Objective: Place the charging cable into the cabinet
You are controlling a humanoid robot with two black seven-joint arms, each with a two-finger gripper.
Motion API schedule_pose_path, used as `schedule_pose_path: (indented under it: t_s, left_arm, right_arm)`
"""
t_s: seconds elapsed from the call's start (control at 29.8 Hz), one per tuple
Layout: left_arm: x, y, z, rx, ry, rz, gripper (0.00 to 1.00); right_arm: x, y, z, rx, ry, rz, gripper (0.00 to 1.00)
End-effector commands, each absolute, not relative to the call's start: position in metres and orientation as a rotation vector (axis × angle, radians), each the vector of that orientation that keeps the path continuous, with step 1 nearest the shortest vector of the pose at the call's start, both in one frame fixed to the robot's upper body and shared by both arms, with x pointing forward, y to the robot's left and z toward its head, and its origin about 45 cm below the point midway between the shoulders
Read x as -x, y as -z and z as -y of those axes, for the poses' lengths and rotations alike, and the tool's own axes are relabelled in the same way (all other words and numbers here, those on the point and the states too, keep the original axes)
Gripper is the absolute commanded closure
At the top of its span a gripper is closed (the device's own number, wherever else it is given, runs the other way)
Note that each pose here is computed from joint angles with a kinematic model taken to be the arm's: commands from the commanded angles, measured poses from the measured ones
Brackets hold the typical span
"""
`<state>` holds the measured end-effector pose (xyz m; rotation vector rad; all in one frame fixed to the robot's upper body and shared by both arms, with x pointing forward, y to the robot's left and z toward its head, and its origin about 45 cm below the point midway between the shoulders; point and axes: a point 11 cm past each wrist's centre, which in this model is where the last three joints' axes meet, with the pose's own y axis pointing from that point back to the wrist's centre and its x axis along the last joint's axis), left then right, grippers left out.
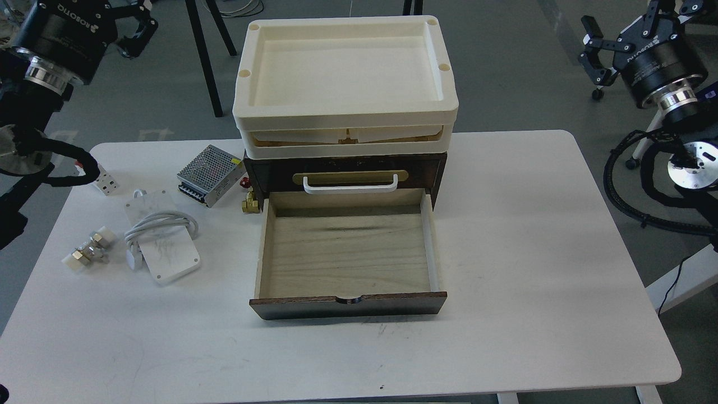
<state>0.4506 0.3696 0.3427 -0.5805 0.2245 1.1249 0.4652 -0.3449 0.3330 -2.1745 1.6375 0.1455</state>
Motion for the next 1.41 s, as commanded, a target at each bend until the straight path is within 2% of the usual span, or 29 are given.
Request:
schedule_pose_path:
  t_s: [0.0, 0.13, 0.3, 0.44, 0.57, 0.7, 0.81, 0.91, 0.97, 1.11, 1.24, 1.38]
  left_arm:
    - [-0.445, -0.326, -0.374, 0.559, -1.145, -0.251, 0.00]
    - [-0.445, -0.321, -0.385, 0.576, -1.182, -0.255, 0.00]
    - [-0.442, -0.304, -0.476, 0.655, -1.483, -0.209, 0.00]
    - [-0.457, -0.296, -0.444, 0.881, -1.458, -0.273, 0.00]
    - [-0.452, -0.339, -0.428, 1.035, -1.315, -0.259, 0.00]
    - [-0.411, -0.412, -0.407, 0.975, -1.081, -0.133, 0.00]
    - [-0.383, -0.449, -0.383, 0.739, -0.960, 0.058, 0.00]
    - [-0.366, -0.444, -0.356, 0.329, -0.856, 0.351, 0.00]
    - [-0.359, -0.420, -0.342, 0.046, -0.773, 0.520, 0.00]
    - [-0.333, -0.332, -0.347, -0.525, -0.554, 0.715, 0.00]
    - [-0.320, -0.275, -0.376, -0.947, -0.369, 0.930, 0.00]
    - [-0.315, -0.218, -0.433, -1.250, -0.246, 1.003, 0.01]
  right_arm:
    - [-0.469, -0.339, 0.338, 2.156, -0.142, -1.621, 0.00]
    - [-0.469, -0.344, 0.340, 2.143, -0.135, -1.618, 0.00]
    - [-0.470, -0.346, 0.346, 2.128, -0.122, -1.642, 0.00]
    - [-0.470, -0.349, 0.350, 2.106, -0.117, -1.653, 0.00]
    - [-0.469, -0.351, 0.354, 2.100, -0.110, -1.663, 0.00]
    - [-0.466, -0.360, 0.370, 2.068, -0.080, -1.691, 0.00]
    - [-0.465, -0.368, 0.378, 2.038, -0.064, -1.698, 0.00]
    - [-0.464, -0.373, 0.386, 2.020, -0.046, -1.718, 0.00]
    - [-0.463, -0.373, 0.390, 2.018, -0.039, -1.725, 0.00]
    - [-0.453, -0.354, 0.404, 2.023, -0.066, -1.779, 0.00]
    - [-0.432, -0.326, 0.430, 2.038, -0.105, -1.863, 0.00]
    - [-0.424, -0.317, 0.431, 2.064, -0.130, -1.853, 0.00]
